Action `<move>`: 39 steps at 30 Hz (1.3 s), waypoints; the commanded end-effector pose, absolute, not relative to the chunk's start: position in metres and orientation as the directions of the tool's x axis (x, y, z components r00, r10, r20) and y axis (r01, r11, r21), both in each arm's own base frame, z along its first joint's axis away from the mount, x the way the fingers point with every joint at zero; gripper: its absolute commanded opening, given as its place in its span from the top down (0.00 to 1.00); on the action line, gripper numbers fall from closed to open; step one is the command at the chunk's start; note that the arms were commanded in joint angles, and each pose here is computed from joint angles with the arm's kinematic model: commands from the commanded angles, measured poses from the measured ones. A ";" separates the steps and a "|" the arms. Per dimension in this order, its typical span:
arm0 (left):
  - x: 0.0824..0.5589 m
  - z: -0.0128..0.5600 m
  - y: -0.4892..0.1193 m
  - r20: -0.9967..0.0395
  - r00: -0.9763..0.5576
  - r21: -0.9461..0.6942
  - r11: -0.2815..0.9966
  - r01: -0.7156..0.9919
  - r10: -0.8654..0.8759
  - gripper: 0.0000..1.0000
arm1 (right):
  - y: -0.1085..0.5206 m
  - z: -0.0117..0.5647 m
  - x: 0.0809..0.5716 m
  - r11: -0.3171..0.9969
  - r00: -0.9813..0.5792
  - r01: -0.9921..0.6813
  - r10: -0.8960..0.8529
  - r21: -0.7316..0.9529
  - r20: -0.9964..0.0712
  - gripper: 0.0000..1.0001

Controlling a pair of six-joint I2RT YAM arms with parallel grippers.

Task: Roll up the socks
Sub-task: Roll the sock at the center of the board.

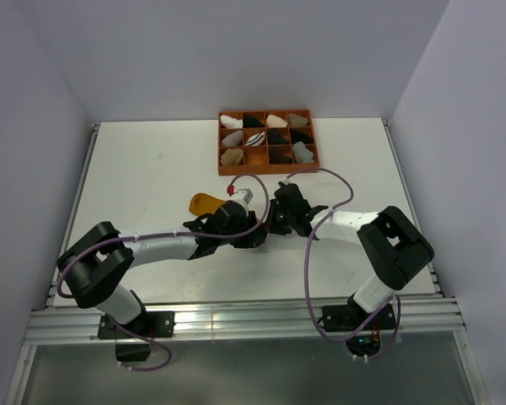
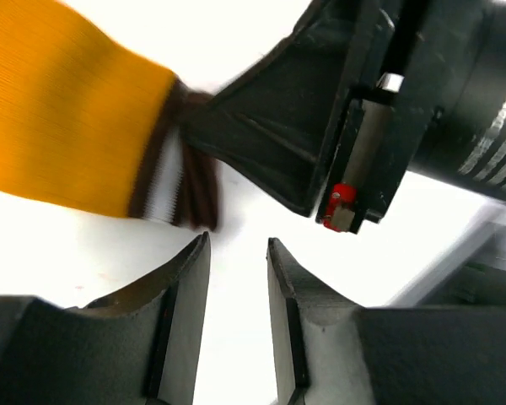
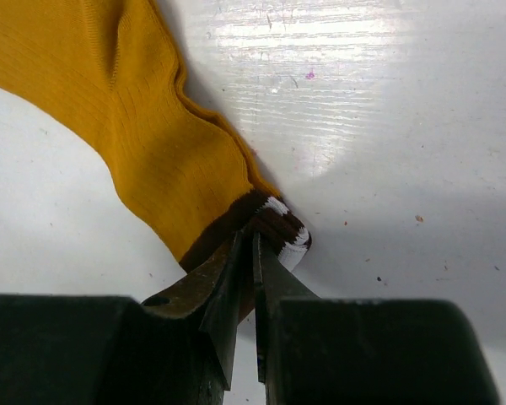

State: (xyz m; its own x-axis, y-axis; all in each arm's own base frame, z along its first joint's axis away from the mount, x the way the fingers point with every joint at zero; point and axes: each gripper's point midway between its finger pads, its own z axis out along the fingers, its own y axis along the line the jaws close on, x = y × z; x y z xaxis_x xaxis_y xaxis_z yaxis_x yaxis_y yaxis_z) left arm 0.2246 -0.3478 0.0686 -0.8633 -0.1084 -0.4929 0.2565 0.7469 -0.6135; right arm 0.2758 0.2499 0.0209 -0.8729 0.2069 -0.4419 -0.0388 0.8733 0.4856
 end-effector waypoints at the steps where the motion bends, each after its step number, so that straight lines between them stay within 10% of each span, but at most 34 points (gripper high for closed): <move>1: 0.251 0.073 -0.318 -0.738 -0.675 -0.284 0.896 0.340 0.022 0.62 | 0.234 -0.011 0.250 0.919 -0.925 -0.008 0.143 0.394 -0.352 0.83; 19: 0.242 0.088 -0.348 -0.908 -0.388 -0.055 0.874 0.482 0.157 0.71 | 0.241 -0.012 0.248 0.910 -0.937 -0.032 0.116 0.413 -0.329 0.86; 39: 0.253 0.041 -0.338 -0.820 -0.549 -0.065 0.926 0.372 0.162 0.85 | 0.239 -0.011 0.247 0.912 -0.936 -0.032 0.115 0.409 -0.331 0.87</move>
